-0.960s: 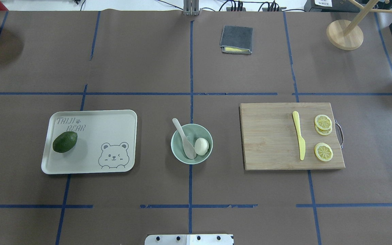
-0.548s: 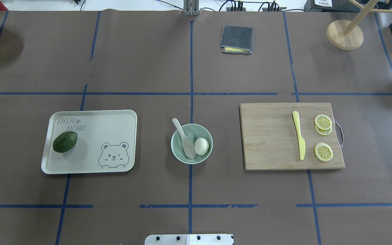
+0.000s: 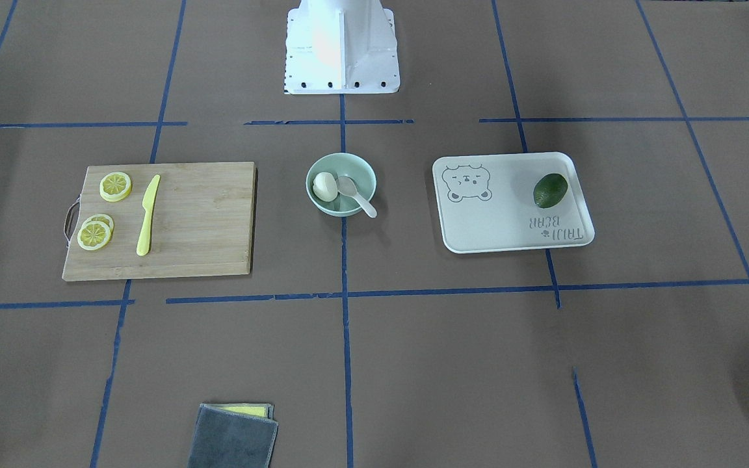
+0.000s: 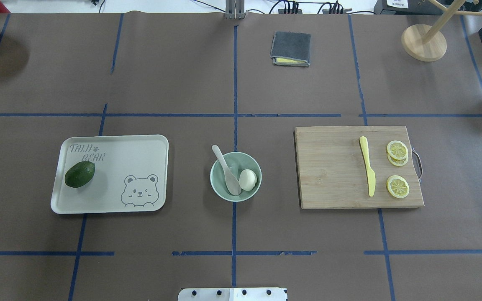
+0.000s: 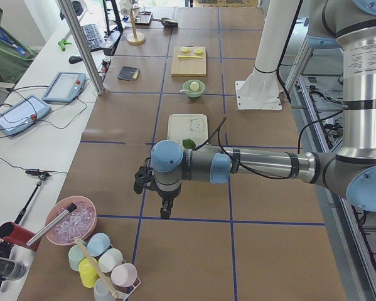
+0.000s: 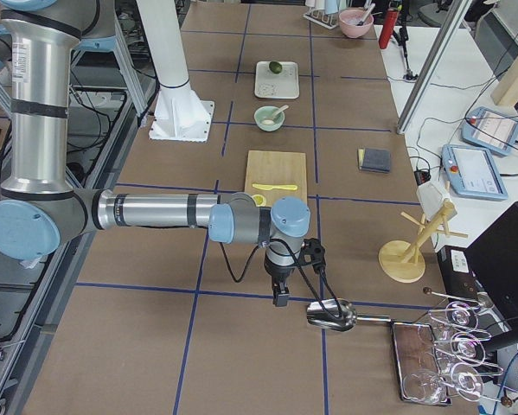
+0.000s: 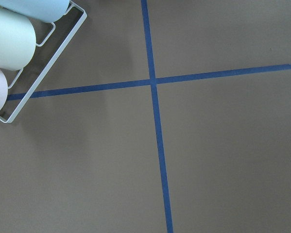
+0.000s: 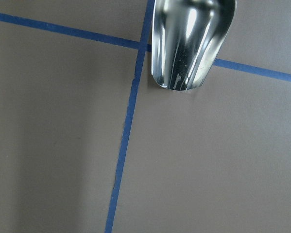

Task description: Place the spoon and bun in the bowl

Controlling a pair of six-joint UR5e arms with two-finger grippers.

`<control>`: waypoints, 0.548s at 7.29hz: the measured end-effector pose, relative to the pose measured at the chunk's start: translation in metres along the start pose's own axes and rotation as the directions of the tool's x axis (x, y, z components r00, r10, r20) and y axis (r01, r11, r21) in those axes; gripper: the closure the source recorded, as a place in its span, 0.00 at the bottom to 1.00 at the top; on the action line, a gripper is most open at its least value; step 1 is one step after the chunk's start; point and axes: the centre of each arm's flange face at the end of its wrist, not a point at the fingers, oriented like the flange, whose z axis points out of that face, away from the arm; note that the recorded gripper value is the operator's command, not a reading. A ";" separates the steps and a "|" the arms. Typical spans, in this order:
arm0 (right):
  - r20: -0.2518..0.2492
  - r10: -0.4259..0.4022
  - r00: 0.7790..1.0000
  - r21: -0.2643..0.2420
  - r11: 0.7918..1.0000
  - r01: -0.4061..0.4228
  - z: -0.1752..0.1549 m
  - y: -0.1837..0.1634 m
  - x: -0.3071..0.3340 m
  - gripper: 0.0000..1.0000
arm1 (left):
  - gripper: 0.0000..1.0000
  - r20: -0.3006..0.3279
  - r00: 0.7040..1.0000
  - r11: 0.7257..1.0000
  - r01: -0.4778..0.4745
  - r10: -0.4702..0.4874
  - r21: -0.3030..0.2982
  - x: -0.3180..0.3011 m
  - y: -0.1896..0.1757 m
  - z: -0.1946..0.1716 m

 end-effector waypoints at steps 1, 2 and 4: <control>0.000 0.000 1.000 0.001 1.000 0.000 0.000 0.000 0.000 0.00 | 0.00 0.000 1.000 1.000 -0.001 0.001 0.001 0.000 0.000 0.000; 0.001 0.000 1.000 0.001 1.000 0.000 0.001 0.000 0.000 0.00 | 0.00 0.000 1.000 1.000 -0.002 0.002 0.002 0.001 -0.001 -0.001; 0.002 0.000 1.000 0.000 1.000 0.000 0.001 0.001 0.001 0.00 | 0.00 0.000 1.000 1.000 -0.003 0.003 0.003 0.001 -0.001 -0.001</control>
